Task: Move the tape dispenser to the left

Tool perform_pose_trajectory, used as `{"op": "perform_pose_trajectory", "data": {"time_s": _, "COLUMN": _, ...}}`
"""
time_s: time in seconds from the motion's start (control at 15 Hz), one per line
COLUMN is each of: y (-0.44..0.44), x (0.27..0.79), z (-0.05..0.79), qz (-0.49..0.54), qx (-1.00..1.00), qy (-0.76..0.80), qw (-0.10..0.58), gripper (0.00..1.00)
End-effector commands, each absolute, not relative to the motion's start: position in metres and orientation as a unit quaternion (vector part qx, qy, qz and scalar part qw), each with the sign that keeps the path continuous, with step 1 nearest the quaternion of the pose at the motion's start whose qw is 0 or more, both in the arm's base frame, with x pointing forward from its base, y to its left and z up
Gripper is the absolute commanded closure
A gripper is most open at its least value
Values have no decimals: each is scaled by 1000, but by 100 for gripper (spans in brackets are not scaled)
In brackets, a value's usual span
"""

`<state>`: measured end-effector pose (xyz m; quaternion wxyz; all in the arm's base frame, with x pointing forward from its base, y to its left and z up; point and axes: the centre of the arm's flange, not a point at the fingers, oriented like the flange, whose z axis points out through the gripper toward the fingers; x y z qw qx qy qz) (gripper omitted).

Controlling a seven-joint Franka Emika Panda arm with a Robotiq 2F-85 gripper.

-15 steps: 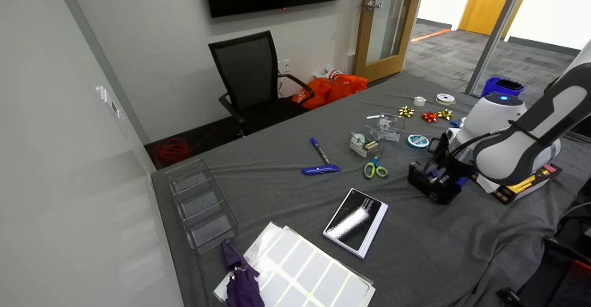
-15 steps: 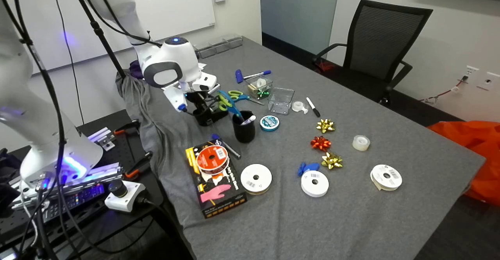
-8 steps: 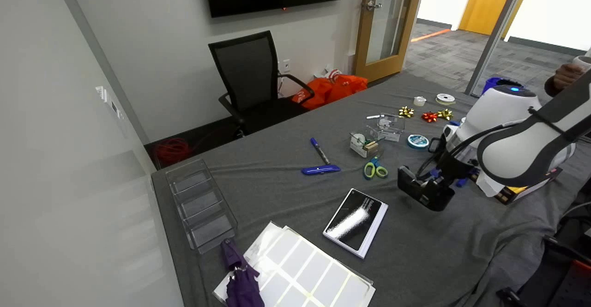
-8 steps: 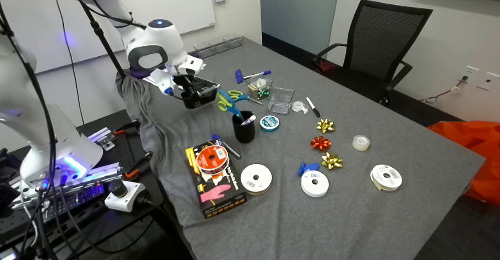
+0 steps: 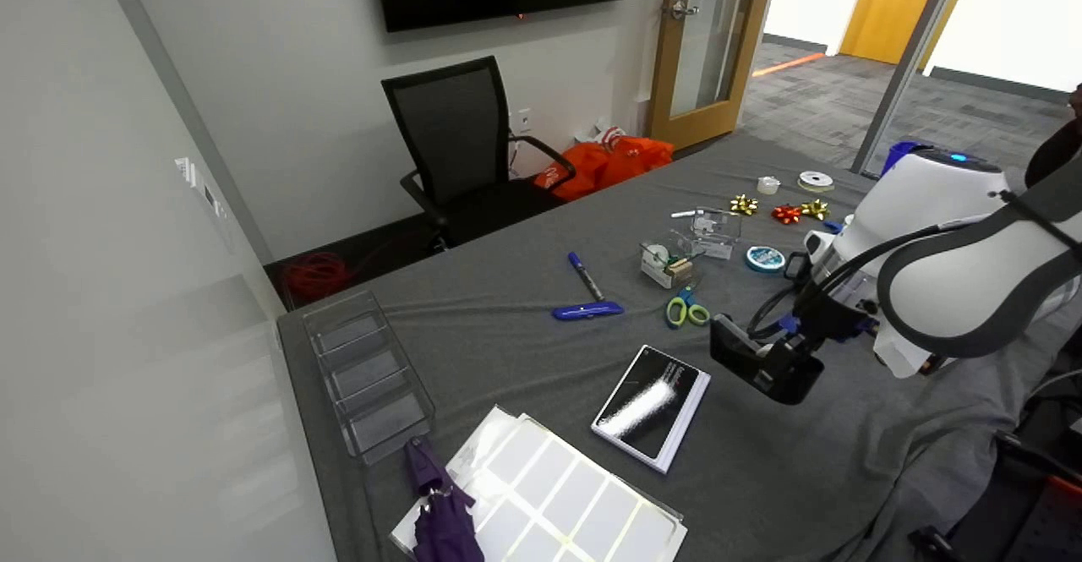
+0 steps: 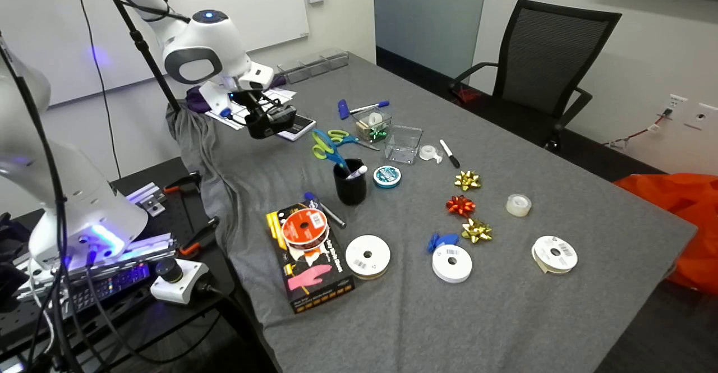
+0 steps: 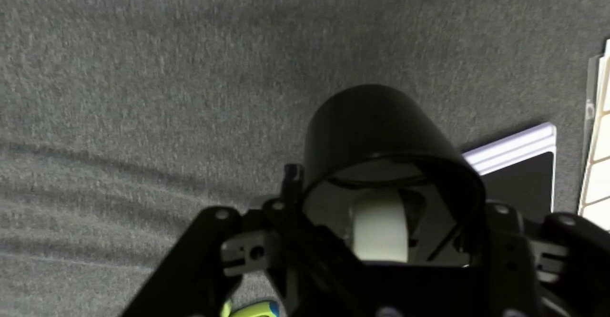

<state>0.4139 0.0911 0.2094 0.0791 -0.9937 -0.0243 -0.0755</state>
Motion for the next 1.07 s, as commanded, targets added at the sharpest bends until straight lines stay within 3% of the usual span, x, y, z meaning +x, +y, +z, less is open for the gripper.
{"op": "perform_pose_trajectory", "data": {"time_s": 0.0, "y": 90, "x": 414, "z": 209, "qz": -75, "qx": -994, "qy": -24, "qw": 79, "gripper": 57}}
{"op": "perform_pose_trajectory", "data": {"time_s": 0.6, "y": 189, "x": 366, "z": 167, "qz": -65, "qx": -987, "qy": -144, "qw": -12, "gripper": 57}}
{"op": "perform_pose_trajectory", "data": {"time_s": 1.0, "y": 220, "x": 345, "z": 151, "qz": -97, "qx": -981, "qy": -164, "qw": -33, "gripper": 57}}
